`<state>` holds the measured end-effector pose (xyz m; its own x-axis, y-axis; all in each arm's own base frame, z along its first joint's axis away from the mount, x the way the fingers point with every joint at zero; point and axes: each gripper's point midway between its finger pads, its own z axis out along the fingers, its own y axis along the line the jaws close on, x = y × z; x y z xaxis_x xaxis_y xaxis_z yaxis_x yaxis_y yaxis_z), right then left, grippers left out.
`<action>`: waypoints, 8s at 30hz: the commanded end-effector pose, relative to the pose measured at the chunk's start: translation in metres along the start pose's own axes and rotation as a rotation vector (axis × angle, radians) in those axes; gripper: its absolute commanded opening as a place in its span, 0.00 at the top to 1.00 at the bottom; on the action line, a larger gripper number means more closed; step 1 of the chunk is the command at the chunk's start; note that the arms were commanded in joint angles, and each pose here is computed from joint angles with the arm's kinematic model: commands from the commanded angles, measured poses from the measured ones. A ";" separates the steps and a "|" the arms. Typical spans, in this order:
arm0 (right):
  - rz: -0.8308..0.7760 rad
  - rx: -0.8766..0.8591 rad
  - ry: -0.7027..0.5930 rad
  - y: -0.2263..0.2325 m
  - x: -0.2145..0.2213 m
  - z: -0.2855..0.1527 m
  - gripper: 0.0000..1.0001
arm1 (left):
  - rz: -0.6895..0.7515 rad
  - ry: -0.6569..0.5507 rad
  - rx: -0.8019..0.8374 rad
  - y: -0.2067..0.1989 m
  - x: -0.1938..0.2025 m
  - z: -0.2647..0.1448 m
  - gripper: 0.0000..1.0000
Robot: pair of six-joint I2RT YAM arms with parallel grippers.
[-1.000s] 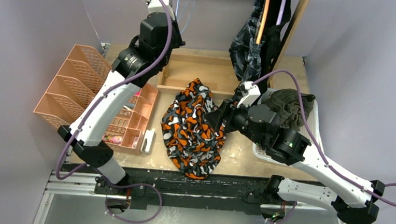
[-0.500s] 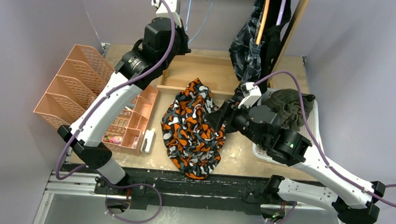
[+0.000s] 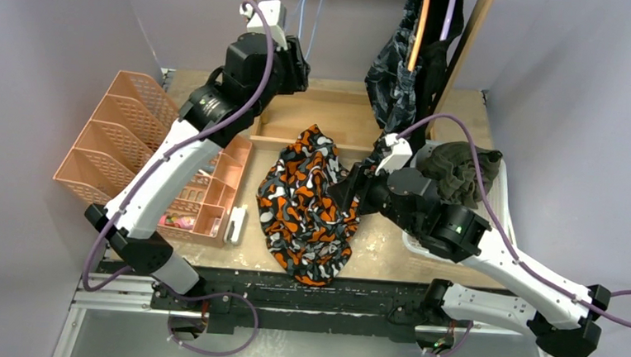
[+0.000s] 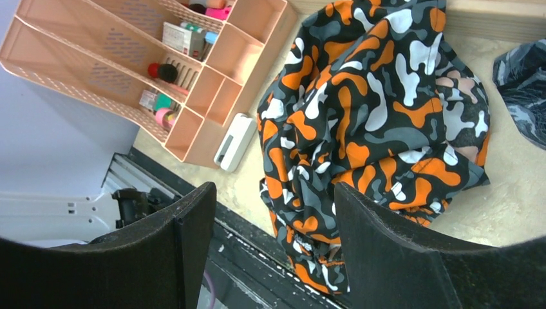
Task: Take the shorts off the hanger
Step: Place the hanger on the clothes rod, then pick up the shorts at the center of the board, then place the shorts in the basket.
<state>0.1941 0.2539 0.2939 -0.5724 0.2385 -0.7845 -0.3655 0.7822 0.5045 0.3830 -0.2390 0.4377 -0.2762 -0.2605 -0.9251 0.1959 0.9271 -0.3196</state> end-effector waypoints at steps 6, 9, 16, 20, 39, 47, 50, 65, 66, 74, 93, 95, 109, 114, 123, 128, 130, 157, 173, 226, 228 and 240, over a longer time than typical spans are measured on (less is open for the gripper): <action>0.016 0.024 0.031 -0.007 0.011 0.001 0.29 | -0.034 0.025 0.078 0.005 -0.008 -0.058 0.45; 0.012 0.022 0.056 -0.008 0.020 0.005 0.28 | -0.049 0.053 0.078 0.018 0.009 -0.079 0.40; 0.000 0.039 0.123 -0.010 0.041 0.025 0.25 | -0.101 0.122 -0.028 0.081 0.079 -0.133 0.28; -0.035 0.056 0.151 -0.011 0.051 0.041 0.20 | -0.136 0.173 -0.057 0.104 0.116 -0.154 0.28; -0.376 0.245 0.419 -0.026 0.100 0.132 0.01 | -0.298 0.229 -0.259 0.166 0.198 -0.182 0.25; -0.440 0.224 0.606 -0.052 0.173 0.161 0.00 | -0.342 0.191 -0.243 0.160 0.185 -0.182 0.24; -0.457 0.176 0.672 -0.059 0.202 0.165 0.01 | -0.350 0.200 -0.225 0.155 0.187 -0.177 0.24; -0.439 0.491 0.792 -0.138 0.304 0.148 0.26 | -0.332 0.135 -0.306 0.179 0.179 -0.192 0.26; -0.427 0.513 0.769 -0.140 0.302 0.147 0.30 | -0.335 0.120 -0.313 0.181 0.176 -0.194 0.26; -0.297 0.445 0.407 -0.089 0.207 0.137 0.74 | -0.373 0.118 -0.333 0.187 0.183 -0.200 0.26; -0.328 0.055 0.297 -0.009 0.125 0.086 0.89 | -0.401 0.138 -0.295 0.178 0.189 -0.192 0.27; -0.313 0.095 0.378 -0.018 0.148 0.091 0.83 | -0.401 0.142 -0.293 0.177 0.190 -0.191 0.27; -0.361 0.029 0.619 -0.013 0.211 0.103 0.01 | -0.387 0.150 -0.296 0.177 0.191 -0.191 0.27; -0.385 0.022 0.599 -0.007 0.214 0.105 0.01 | -0.381 0.176 -0.295 0.175 0.199 -0.188 0.27; -0.560 0.368 0.647 -0.063 0.272 0.128 0.00 | -0.385 0.181 -0.278 0.172 0.201 -0.184 0.27; -0.552 0.514 0.659 -0.095 0.301 0.123 0.00 | -0.381 0.178 -0.283 0.174 0.200 -0.188 0.27; -0.545 0.561 0.688 -0.113 0.313 0.114 0.02 | -0.381 0.173 -0.285 0.176 0.199 -0.190 0.27; -0.126 0.431 0.037 -0.072 0.052 0.027 1.00 | -0.389 0.206 -0.276 0.172 0.211 -0.184 0.27; -0.025 0.445 -0.130 -0.083 -0.027 -0.069 1.00 | -0.385 0.237 -0.259 0.165 0.217 -0.175 0.27; -0.025 1.031 -0.503 -0.217 -0.167 -0.178 1.00 | -0.354 0.276 -0.248 0.159 0.222 -0.169 0.25; -0.043 1.015 -0.540 -0.205 -0.177 -0.193 1.00 | -0.357 0.279 -0.243 0.158 0.223 -0.168 0.25; -0.037 0.963 -0.434 -0.211 -0.155 -0.169 1.00 | -0.365 0.277 -0.235 0.157 0.222 -0.170 0.25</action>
<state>0.2229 -0.0527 0.3958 -0.1106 0.2468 -0.9627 0.4827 0.8601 0.1650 0.1894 -0.1042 0.2047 -0.5612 -0.5036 -0.6568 -0.1864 0.8501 -0.4925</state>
